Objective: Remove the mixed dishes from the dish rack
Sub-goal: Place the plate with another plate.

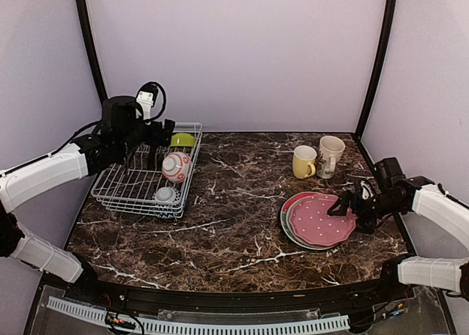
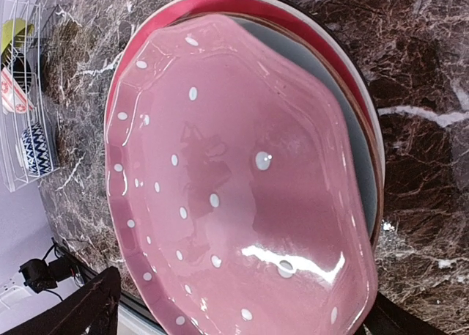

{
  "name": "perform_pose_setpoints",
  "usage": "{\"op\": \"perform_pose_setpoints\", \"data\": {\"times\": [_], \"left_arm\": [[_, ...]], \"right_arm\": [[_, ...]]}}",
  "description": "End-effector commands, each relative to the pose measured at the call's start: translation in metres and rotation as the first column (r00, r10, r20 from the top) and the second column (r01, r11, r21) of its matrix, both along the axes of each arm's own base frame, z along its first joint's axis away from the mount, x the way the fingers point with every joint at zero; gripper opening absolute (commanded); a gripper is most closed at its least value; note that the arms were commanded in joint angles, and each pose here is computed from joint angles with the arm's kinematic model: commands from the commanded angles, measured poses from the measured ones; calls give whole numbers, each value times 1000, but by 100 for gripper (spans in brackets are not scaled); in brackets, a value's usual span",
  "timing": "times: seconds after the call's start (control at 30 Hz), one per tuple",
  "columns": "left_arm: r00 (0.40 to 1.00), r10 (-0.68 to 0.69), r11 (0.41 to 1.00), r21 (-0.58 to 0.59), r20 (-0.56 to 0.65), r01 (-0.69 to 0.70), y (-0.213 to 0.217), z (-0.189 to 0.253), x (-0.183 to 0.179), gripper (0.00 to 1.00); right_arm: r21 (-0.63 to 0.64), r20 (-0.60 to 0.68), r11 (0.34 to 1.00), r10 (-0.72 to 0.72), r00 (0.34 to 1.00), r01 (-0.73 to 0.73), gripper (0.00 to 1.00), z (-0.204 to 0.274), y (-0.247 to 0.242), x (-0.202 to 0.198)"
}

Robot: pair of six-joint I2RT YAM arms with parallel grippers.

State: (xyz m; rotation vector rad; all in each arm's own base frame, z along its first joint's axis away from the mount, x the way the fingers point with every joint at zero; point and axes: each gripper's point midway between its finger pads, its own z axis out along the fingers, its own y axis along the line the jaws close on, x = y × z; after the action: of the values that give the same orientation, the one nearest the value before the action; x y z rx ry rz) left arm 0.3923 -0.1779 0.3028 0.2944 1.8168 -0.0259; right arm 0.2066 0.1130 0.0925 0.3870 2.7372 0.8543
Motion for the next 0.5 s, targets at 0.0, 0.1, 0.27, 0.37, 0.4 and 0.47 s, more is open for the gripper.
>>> {"op": "perform_pose_setpoints", "data": {"times": [0.0, 0.1, 0.27, 0.37, 0.4, 0.47], "left_arm": [[994, 78, 996, -47, -83, -82, 27, -7, 14, 97], [984, 99, 992, -61, -149, -109, 37, -19, 29, 97], [948, 129, 988, -47, -293, -149, 60, -52, 51, 93], [924, 130, 982, -85, -359, -171, 74, -69, 64, 87], [920, 128, 980, -95, -371, -174, 77, -72, 66, 86], [911, 109, 975, -138, -398, -177, 86, -81, 74, 81]], "right_arm": [[-39, 22, 999, 0, 1000, 1, 99, 11, -6, 2], [-65, 25, 998, -9, 1000, 11, 99, 15, -10, 2], [-180, 46, 982, -54, 998, 61, 99, 23, -31, 5], [-170, 78, 982, -72, 994, 85, 99, 28, -31, 7], [-166, 83, 982, -79, 993, 92, 99, 29, -31, 8], [-142, 106, 985, -86, 991, 101, 99, 34, -28, 11]]}}
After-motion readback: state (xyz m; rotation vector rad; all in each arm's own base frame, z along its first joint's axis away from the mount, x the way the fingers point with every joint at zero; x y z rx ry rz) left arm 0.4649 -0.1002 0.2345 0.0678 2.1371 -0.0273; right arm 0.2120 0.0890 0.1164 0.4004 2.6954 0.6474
